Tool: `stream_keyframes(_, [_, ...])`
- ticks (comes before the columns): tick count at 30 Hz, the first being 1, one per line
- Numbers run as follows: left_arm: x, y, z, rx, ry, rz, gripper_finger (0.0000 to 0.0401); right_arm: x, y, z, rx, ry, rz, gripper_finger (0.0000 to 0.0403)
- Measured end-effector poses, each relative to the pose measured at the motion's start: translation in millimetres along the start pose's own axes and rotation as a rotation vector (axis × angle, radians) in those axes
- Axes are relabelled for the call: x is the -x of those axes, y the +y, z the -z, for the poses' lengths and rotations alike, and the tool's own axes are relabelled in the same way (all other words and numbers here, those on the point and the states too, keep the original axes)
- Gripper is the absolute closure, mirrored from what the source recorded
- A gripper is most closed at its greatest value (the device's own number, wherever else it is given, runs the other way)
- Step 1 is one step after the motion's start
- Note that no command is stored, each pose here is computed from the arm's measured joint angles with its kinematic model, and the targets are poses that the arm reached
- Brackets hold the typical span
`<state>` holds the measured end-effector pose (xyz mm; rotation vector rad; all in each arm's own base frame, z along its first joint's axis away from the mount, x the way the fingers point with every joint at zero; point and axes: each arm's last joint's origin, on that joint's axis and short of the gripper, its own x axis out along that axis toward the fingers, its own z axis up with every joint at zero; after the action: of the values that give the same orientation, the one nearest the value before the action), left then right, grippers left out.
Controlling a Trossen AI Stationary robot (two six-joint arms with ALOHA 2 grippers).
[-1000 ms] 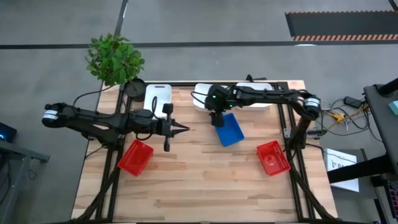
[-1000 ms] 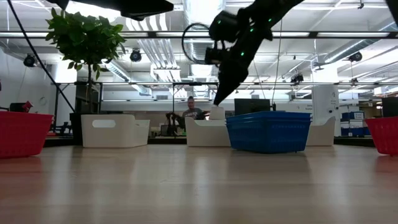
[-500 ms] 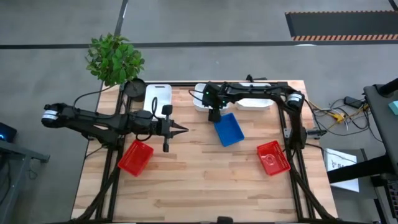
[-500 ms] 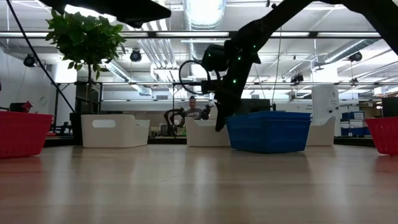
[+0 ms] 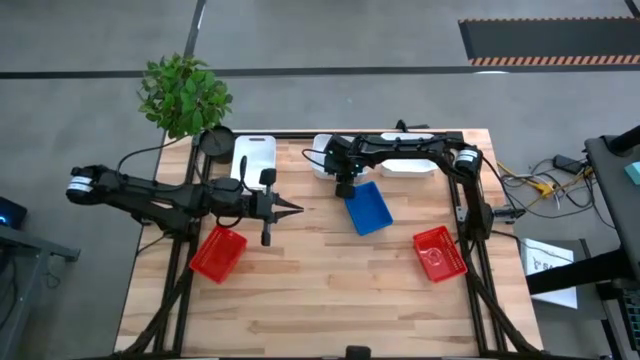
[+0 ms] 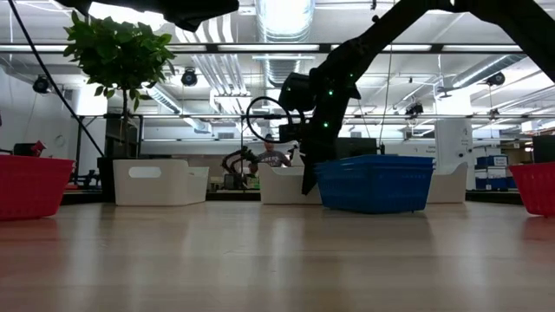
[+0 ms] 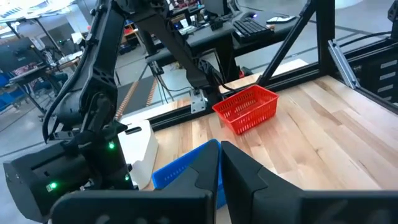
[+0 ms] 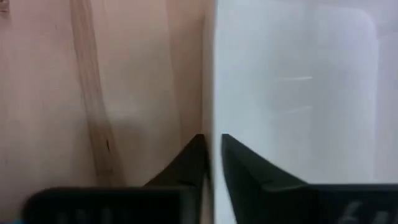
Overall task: Stack baskets by color
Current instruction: Stack the center white bin on the right white bin
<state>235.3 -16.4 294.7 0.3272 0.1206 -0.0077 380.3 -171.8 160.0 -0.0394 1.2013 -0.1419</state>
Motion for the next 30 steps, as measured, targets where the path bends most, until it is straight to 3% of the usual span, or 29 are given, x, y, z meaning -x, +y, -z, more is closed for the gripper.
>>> stream_keyframes(3, [0.0,0.0,-0.1,-0.002,-0.001,0.0,0.04,0.7,0.0,-0.2,0.007,-0.001,0.001,0.0387])
stream_keyframes(12, [0.0,0.1,-0.3,-0.002,-0.003,-0.001,0.04,27.5,-0.2,-5.5,0.012,-0.059,0.025,0.0394])
stream_keyframes(24, [-0.1,0.1,-0.4,-0.001,-0.004,-0.001,0.04,97.3,9.1,4.5,0.084,-0.029,0.066,0.0394])
stream_keyframes(30, [-0.1,-0.1,-0.5,0.0,-0.005,-0.001,0.04,143.2,14.1,18.8,0.217,-0.025,0.067,0.0394])
